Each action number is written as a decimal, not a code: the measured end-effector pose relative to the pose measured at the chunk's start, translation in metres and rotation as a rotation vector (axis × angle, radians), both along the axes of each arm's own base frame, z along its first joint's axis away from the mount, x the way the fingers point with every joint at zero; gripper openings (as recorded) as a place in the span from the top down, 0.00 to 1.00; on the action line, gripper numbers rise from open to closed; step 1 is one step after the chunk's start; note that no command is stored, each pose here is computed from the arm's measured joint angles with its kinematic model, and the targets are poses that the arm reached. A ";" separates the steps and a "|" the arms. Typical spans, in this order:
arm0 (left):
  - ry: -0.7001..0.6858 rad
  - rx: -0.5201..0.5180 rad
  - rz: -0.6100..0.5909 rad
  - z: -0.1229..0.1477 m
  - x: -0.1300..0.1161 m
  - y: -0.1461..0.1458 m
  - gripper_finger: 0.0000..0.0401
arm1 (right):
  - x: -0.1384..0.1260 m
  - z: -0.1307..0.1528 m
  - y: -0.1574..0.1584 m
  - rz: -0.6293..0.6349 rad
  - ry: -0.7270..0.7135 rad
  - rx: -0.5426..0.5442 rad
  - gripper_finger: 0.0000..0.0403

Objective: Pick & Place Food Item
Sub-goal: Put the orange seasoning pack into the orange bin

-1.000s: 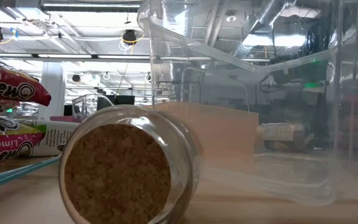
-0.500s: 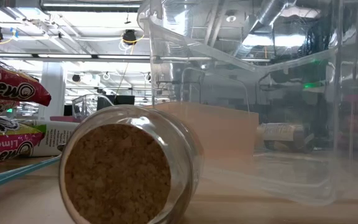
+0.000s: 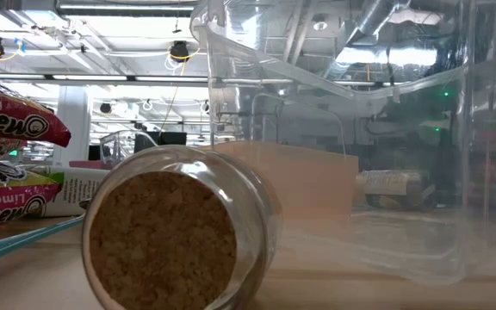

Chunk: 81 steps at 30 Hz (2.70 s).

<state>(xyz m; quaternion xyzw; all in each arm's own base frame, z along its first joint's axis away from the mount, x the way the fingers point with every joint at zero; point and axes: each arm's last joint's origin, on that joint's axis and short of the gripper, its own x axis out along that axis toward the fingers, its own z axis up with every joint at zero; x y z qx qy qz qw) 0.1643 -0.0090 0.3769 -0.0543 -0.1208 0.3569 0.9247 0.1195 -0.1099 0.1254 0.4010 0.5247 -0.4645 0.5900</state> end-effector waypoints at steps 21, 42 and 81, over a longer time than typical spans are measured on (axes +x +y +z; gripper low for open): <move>-0.019 0.010 -0.041 0.002 0.000 -0.001 0.46 | 0.020 0.007 0.015 0.051 -0.026 0.000 0.97; -0.017 0.010 -0.040 0.002 0.000 -0.001 0.46 | 0.111 0.178 0.063 0.489 -0.193 -0.477 0.99; 0.010 0.033 -0.097 -0.002 0.007 -0.003 0.46 | 0.253 0.145 0.137 1.074 -0.187 -0.118 0.99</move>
